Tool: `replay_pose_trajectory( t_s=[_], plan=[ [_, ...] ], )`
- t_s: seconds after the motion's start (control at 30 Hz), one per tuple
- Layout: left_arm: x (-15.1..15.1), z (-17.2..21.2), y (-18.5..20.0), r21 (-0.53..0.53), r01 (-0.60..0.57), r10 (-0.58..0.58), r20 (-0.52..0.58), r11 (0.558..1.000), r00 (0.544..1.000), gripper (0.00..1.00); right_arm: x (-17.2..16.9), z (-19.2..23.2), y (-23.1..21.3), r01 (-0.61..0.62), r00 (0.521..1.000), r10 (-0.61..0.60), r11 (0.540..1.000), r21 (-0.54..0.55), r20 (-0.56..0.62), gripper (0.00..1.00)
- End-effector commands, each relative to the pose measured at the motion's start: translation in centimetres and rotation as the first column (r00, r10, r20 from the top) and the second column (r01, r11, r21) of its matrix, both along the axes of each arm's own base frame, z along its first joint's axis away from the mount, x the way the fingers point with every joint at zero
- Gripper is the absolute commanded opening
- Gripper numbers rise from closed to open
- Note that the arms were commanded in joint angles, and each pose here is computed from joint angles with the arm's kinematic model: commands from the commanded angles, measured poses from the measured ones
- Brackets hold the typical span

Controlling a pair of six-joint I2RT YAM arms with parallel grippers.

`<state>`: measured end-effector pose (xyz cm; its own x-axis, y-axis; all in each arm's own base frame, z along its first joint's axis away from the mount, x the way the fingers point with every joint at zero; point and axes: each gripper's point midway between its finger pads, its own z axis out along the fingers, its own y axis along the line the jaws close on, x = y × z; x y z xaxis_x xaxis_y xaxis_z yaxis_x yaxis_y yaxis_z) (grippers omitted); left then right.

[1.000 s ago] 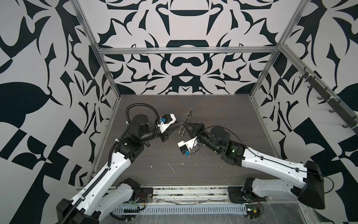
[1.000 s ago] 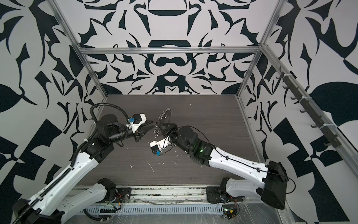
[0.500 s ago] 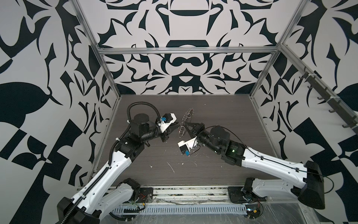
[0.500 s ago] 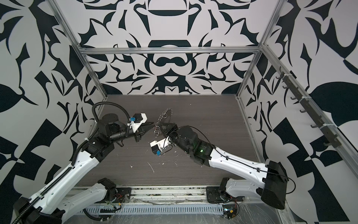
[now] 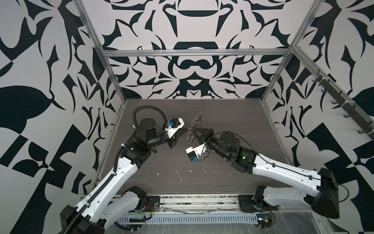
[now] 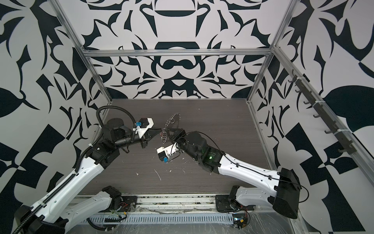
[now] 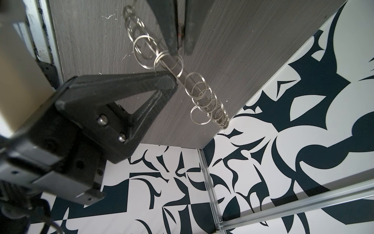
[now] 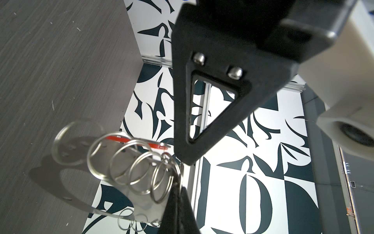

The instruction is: Remove the keys from the keyring

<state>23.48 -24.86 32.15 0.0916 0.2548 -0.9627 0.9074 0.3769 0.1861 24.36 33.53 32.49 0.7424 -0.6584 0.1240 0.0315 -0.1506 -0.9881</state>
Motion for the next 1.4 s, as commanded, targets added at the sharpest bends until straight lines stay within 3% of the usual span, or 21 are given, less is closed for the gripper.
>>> replay_pose_trajectory(
  t_s=[0.0, 0.1, 0.4, 0.7, 0.9, 1.17, 1.37],
  plan=[
    [-0.4, 1.1, -0.3, -0.029, 0.030, -0.030, 0.009, 0.999, 1.000, 0.15, -0.9, 5.4, -0.5, -0.028, 0.997, 0.018, 0.991, 0.131, 0.076, 0.00],
    [-0.6, 1.1, -0.3, -0.030, 0.038, -0.038, 0.013, 0.999, 0.999, 0.16, -0.9, 5.4, -0.5, -0.026, 0.997, 0.017, 0.991, 0.129, 0.078, 0.00],
    [-0.8, 1.2, -0.4, -0.037, 0.050, -0.050, 0.005, 0.998, 0.999, 0.00, -0.9, 5.6, -0.4, -0.029, 0.996, 0.018, 0.991, 0.131, 0.083, 0.00],
    [0.0, 1.9, 0.1, 0.011, 0.007, -0.008, 0.048, 1.000, 0.999, 0.00, -0.6, 4.5, -0.8, -0.005, 1.000, -0.001, 0.980, 0.199, 0.030, 0.00],
    [0.3, 0.7, -0.3, 0.148, 0.052, -0.041, -0.072, 0.988, 0.997, 0.00, 1.0, 2.1, -1.3, 0.076, 0.995, -0.053, 0.952, 0.297, -0.086, 0.00],
    [0.8, 0.7, -0.5, 0.207, 0.062, -0.027, -0.169, 0.976, 0.985, 0.00, 2.3, -0.4, -2.5, 0.150, 0.968, -0.063, 0.921, 0.358, -0.242, 0.00],
    [1.3, -1.3, -0.2, 0.287, 0.042, 0.032, -0.248, 0.957, 0.968, 0.00, 2.7, -1.3, -3.9, 0.194, 0.931, -0.028, 0.883, 0.428, -0.364, 0.19]
  ],
)
